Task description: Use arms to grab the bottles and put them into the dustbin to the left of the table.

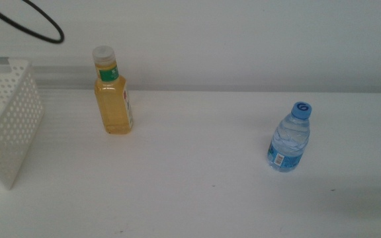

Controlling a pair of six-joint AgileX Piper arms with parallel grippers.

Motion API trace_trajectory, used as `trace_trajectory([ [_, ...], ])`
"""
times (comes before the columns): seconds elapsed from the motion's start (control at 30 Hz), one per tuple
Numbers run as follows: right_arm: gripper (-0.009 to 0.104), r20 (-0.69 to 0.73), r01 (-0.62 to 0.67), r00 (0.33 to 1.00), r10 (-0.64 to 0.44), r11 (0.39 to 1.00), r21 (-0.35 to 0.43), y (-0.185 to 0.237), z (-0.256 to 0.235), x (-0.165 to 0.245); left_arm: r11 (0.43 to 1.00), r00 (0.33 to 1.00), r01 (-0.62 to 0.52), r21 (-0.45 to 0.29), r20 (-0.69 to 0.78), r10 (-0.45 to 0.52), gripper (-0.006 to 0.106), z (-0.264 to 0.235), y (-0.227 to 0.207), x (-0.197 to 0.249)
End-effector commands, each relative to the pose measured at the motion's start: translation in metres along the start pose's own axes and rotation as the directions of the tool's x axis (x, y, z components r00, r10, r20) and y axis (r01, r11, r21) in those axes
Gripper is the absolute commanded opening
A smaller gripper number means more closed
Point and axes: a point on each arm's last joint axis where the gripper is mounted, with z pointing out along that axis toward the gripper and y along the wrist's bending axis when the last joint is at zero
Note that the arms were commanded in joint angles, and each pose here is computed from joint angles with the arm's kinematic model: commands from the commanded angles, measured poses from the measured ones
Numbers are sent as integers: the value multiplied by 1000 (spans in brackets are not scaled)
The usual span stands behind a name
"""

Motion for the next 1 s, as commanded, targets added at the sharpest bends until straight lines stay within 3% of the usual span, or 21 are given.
trace_trajectory([
  [0.0, 82, -4, 5, 1000, -5, 1000, 6, -1, 0, 12, 1000, 998, -5, 17, -63, 6, -2, 4, 13, -3],
  [0.47, 82, -4, 5, 1000, -5, 1000, 6, -1, 0, 12, 998, 986, 41, 37, -163, -34, -2, 76, 65, 8],
  [0.97, 82, -4, 5, 1000, -5, 1000, 6, -1, 0, 12, 997, 978, 38, 66, -207, -23, -2, 132, 75, 13],
])
